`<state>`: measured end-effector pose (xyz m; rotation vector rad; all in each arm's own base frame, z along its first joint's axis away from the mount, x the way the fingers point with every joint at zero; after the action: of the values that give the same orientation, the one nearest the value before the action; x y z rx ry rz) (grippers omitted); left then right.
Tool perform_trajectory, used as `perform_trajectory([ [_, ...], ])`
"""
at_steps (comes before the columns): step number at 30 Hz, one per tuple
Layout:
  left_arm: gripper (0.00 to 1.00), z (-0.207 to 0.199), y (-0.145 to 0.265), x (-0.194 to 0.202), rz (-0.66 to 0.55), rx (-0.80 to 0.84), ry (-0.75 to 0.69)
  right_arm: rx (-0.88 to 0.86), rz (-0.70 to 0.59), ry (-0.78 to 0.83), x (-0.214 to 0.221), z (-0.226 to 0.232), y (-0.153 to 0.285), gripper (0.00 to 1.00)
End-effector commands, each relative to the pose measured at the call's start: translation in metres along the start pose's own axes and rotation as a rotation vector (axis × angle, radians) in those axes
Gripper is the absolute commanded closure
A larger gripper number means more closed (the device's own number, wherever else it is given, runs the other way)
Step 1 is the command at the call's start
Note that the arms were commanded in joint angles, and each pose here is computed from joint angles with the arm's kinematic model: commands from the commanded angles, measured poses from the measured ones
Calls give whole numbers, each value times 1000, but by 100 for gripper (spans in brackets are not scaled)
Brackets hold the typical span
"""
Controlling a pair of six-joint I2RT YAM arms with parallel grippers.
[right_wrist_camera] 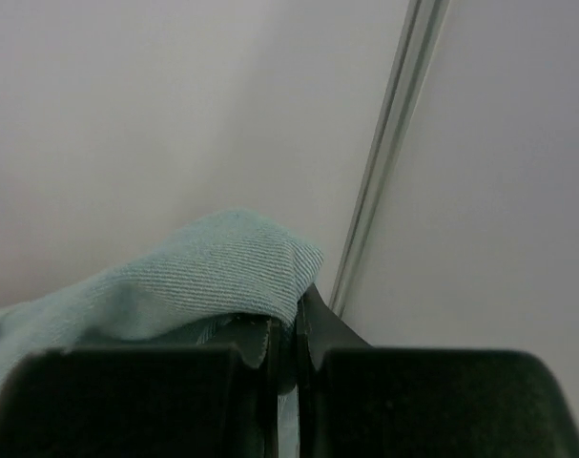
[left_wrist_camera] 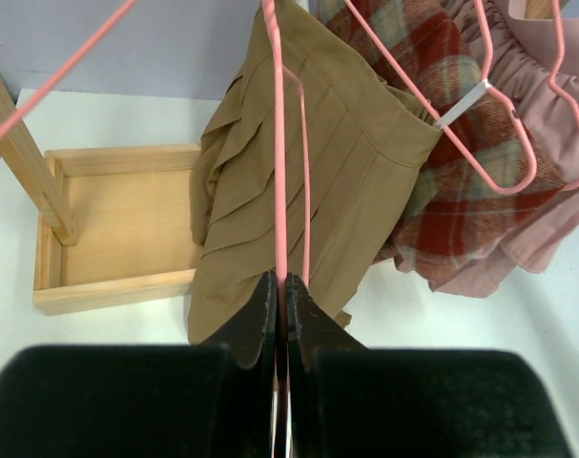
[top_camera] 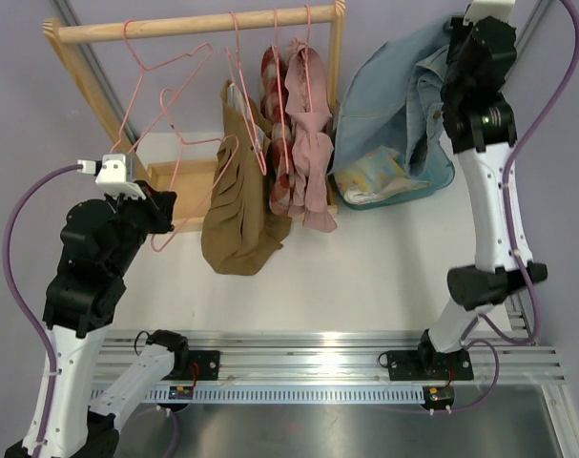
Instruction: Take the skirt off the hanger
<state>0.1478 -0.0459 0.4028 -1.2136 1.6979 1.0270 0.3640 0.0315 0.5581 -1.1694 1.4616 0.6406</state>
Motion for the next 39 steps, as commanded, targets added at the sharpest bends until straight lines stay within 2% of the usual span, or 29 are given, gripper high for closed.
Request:
perform_trajectory([
  [1,100,-7,6,-7,-38,58,18,-132,52,-161,20,21,-33,100],
  [4,100,-6,4,-7,-33,46,15,-248,141,-208,57,58,-46,100],
  [6,100,-8,0,-11,-32,43,21,-252,198,-290,75,69,-42,100],
  [7,100,-9,-2,-14,-35,39,22,-272,297,-277,110,84,-38,100],
  [8,100,-12,-1,-22,-59,46,23,-326,347,-335,123,93,-30,100],
  [9,100,-12,-7,-25,-61,35,21,-371,367,-361,124,91,-16,47],
  [10,100,-13,-9,-29,-68,31,18,-415,482,-339,165,106,1,1],
  [11,100,-15,-10,-36,-87,30,4,-410,530,-383,176,110,14,0],
  [12,100,-17,-16,-46,-98,19,-3,-426,507,-418,171,106,29,0],
  [13,100,-20,-17,-53,-113,19,-11,-451,598,-393,210,115,53,0],
  [15,100,-26,-16,-74,-155,27,-34,-504,596,-413,220,125,83,1],
  [16,100,-27,-29,-78,-140,11,-42,-516,627,-400,234,122,105,1],
  [18,100,-33,-36,-96,-167,1,-56,-552,614,-417,231,118,129,1],
  [19,100,-35,-39,-101,-171,3,-59,-559,653,-414,247,118,143,1],
  [22,100,-42,-47,-120,-202,11,-64,-609,652,-427,254,111,166,1],
  [28,100,-46,-64,-138,-242,-25,-61,-611,677,-380,264,99,181,1],
  [32,100,-40,-93,-140,-204,-116,-94,-654,666,-418,256,97,187,1],
  [39,100,1,-102,-135,-176,-325,-82,-667,673,-417,255,94,191,1],
])
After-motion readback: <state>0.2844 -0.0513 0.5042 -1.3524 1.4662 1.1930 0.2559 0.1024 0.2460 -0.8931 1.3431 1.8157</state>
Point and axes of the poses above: each gripper's point midway between its finger pads, its own y axis back along the fingers, its own z axis along the line the jaws close on, x = y × z, the point moved 9 cm from there along y, back along the fingers, and after that the axes turned 8 degrees about y, right-handed, at the moved point
